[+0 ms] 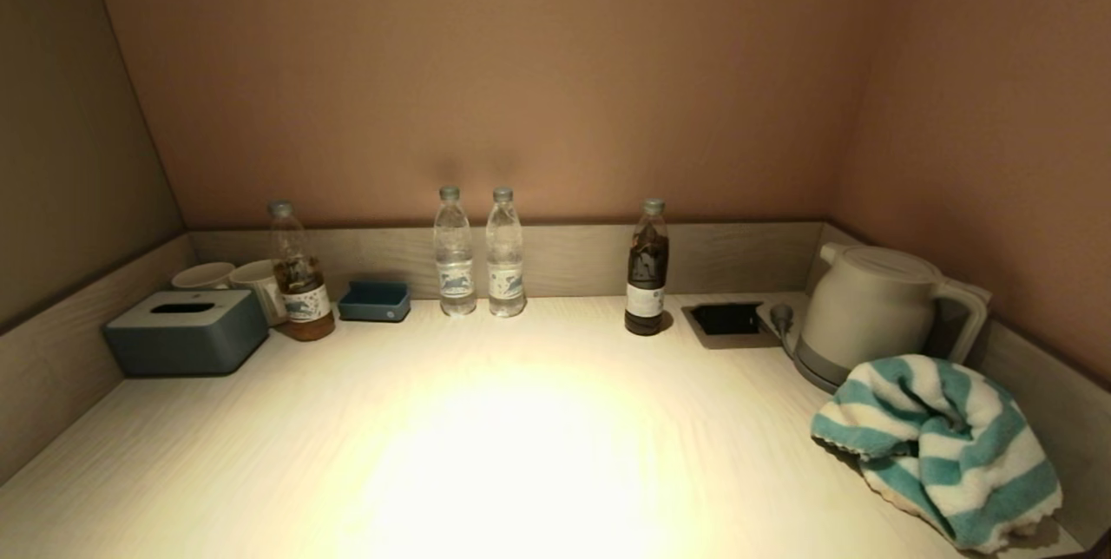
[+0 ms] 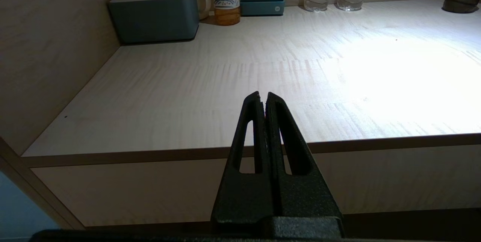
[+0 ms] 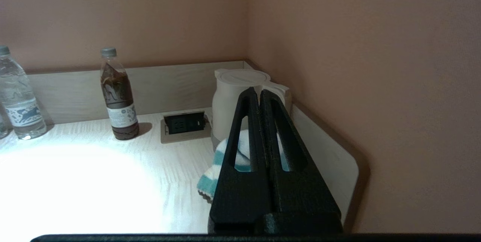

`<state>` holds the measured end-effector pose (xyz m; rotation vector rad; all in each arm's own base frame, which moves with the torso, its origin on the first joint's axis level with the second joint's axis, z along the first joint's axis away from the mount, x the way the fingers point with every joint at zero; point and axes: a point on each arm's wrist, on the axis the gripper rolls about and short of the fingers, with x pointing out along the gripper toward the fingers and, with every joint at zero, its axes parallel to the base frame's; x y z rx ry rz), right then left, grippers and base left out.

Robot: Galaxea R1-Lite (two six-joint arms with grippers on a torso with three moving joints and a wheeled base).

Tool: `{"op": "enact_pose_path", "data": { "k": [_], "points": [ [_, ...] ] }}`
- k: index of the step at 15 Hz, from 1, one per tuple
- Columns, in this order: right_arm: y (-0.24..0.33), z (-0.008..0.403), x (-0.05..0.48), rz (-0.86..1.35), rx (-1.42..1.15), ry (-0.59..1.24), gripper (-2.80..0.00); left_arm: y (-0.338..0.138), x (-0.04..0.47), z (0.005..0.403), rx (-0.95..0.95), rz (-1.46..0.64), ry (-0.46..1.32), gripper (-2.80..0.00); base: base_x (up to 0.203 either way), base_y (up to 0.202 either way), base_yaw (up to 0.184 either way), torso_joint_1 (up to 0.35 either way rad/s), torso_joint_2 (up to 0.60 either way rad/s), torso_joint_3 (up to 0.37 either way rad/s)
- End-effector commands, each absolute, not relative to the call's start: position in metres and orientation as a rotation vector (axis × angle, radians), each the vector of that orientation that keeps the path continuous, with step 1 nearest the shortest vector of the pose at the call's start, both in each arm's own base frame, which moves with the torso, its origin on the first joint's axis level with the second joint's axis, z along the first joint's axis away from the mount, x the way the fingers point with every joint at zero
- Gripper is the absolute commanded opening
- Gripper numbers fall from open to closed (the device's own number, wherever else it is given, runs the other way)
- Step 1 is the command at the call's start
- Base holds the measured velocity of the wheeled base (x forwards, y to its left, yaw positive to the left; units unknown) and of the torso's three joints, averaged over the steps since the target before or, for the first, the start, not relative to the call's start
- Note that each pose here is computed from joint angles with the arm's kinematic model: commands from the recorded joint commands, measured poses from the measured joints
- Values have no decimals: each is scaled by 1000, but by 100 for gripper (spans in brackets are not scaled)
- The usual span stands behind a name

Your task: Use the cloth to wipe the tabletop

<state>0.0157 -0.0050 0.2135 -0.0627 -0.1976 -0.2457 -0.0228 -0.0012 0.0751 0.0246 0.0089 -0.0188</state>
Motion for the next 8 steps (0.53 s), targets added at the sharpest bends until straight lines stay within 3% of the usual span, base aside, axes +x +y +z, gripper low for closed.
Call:
{"op": "enact_pose_path", "data": {
  "k": [1, 8],
  "points": [
    [-5, 203, -1, -264, -66, -161, -280, -1, -23, 75, 24, -19, 9, -280, 0, 0, 0, 0, 0, 0],
    [-5, 207, -25, -209, -49, -179, -280, -1, -23, 75, 24, -19, 9, -280, 0, 0, 0, 0, 0, 0]
  ]
}}
